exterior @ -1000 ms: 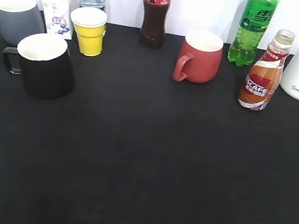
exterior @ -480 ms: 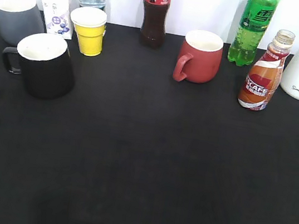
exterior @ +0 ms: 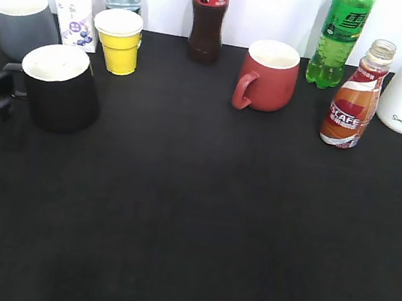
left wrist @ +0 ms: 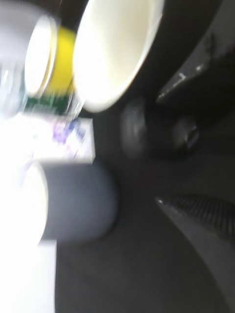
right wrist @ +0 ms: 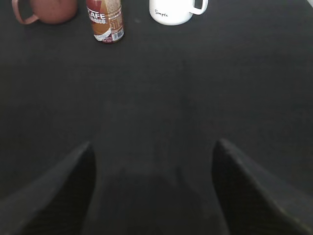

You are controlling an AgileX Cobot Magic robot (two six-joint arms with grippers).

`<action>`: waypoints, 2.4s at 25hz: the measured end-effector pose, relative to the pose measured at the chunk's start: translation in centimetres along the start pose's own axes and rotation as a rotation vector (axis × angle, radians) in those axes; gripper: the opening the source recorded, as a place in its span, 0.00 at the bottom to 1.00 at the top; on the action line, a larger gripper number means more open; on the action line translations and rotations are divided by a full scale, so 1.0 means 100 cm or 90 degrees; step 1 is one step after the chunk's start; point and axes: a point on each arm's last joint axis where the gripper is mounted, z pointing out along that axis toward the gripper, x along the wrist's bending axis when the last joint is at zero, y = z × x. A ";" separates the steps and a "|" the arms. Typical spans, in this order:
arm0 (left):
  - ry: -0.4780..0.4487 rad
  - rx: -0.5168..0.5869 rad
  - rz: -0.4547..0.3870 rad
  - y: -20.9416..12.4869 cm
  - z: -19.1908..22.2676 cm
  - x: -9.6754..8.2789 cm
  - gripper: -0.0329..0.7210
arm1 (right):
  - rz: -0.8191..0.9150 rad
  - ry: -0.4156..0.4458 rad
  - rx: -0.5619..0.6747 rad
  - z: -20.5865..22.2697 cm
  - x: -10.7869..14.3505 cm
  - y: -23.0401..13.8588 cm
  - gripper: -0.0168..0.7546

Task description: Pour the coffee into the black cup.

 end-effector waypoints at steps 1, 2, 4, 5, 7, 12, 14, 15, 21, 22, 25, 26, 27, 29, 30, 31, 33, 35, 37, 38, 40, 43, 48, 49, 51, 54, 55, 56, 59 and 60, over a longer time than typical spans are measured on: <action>-0.007 -0.001 0.009 0.000 0.006 0.003 0.62 | 0.000 0.000 0.000 0.000 0.000 0.000 0.77; -0.017 0.001 0.018 0.000 0.010 0.004 0.62 | 0.000 0.000 0.000 0.000 0.000 0.000 0.77; -0.022 0.002 0.026 -0.001 0.015 0.008 0.62 | 0.000 0.000 0.000 0.000 0.000 0.000 0.77; -0.024 0.007 0.028 -0.003 0.015 0.008 0.62 | 0.000 0.001 0.000 0.000 0.000 0.000 0.77; -0.029 0.020 0.030 -0.008 0.017 0.008 0.62 | 0.000 0.001 0.000 0.000 0.000 0.000 0.77; -0.038 0.014 0.035 -0.008 0.031 0.007 0.62 | 0.000 0.001 0.000 0.000 0.000 0.000 0.77; -0.038 0.019 0.037 -0.012 0.041 0.009 0.62 | 0.000 0.001 0.000 0.000 0.000 0.000 0.77; -0.038 0.019 0.039 -0.013 0.047 0.011 0.62 | 0.000 0.001 0.000 0.000 0.000 0.000 0.77; -0.127 -0.014 0.097 -0.016 0.083 0.015 0.18 | 0.000 0.001 0.000 0.000 0.000 0.000 0.77; -0.127 -0.021 0.086 -0.015 0.084 0.016 0.14 | 0.000 0.001 0.000 0.000 0.000 0.000 0.77; -0.128 -0.030 0.054 -0.015 0.078 0.015 0.13 | 0.000 0.001 0.000 0.000 0.000 0.000 0.77; -0.131 -0.029 0.053 -0.013 0.072 0.014 0.13 | 0.000 0.001 0.000 0.000 0.000 0.000 0.77; -0.137 -0.034 0.049 -0.008 0.066 0.012 0.13 | 0.000 0.001 0.000 0.000 0.000 0.000 0.77; -0.177 -0.072 0.058 0.013 0.055 0.005 0.12 | 0.000 0.001 0.000 0.000 0.000 0.000 0.77; -0.197 -0.091 0.067 0.022 0.052 0.002 0.12 | 0.000 0.001 0.000 0.000 0.000 0.000 0.77; -0.207 -0.108 0.064 0.031 0.048 0.000 0.12 | 0.000 0.001 0.000 0.000 0.000 0.000 0.77; -0.217 -0.130 0.065 0.042 0.043 -0.003 0.12 | 0.000 0.001 0.000 0.000 0.000 0.000 0.77; -0.246 -0.131 0.080 0.042 0.041 -0.007 0.12 | 0.000 0.001 0.000 0.000 0.000 0.000 0.77; -0.283 -0.129 0.090 0.041 0.040 -0.020 0.12 | 0.000 0.001 0.000 0.000 0.000 0.000 0.77; -0.303 -0.128 0.093 0.041 0.039 -0.029 0.12 | 0.000 0.001 0.000 0.000 0.000 0.000 0.77; -0.334 -0.129 0.092 0.040 0.037 -0.047 0.12 | -0.001 -0.001 0.000 0.000 0.000 0.000 0.77; -0.345 -0.129 0.088 0.040 0.036 -0.054 0.12 | -0.036 -0.005 -0.031 0.003 -0.001 0.014 0.77; -0.343 -0.130 0.086 0.040 0.036 -0.054 0.12 | -0.012 -0.007 -0.106 0.069 -0.005 0.040 0.77; -0.343 -0.129 0.086 0.040 0.036 -0.054 0.12 | -0.007 -0.016 -0.133 0.084 -0.007 0.036 0.77; -0.343 -0.124 0.088 0.039 0.036 -0.054 0.12 | -0.003 -0.035 -0.190 0.105 -0.012 0.027 0.76; -0.342 -0.116 0.091 0.038 0.036 -0.054 0.12 | -0.055 -0.053 -0.233 0.130 -0.014 0.021 0.76; -0.342 -0.116 0.091 0.038 0.036 -0.054 0.12 | -0.064 -0.053 -0.231 0.140 -0.015 0.021 0.76; -0.342 -0.116 0.091 0.038 0.036 -0.054 0.12 | -0.068 -0.054 -0.226 0.151 -0.015 0.021 0.76; -0.342 -0.115 0.090 0.038 0.036 -0.054 0.12 | -0.089 -0.025 -0.174 0.193 -0.014 0.009 0.76; -0.342 -0.115 0.089 0.038 0.036 -0.054 0.12 | -0.087 0.002 -0.172 0.203 -0.011 0.006 0.76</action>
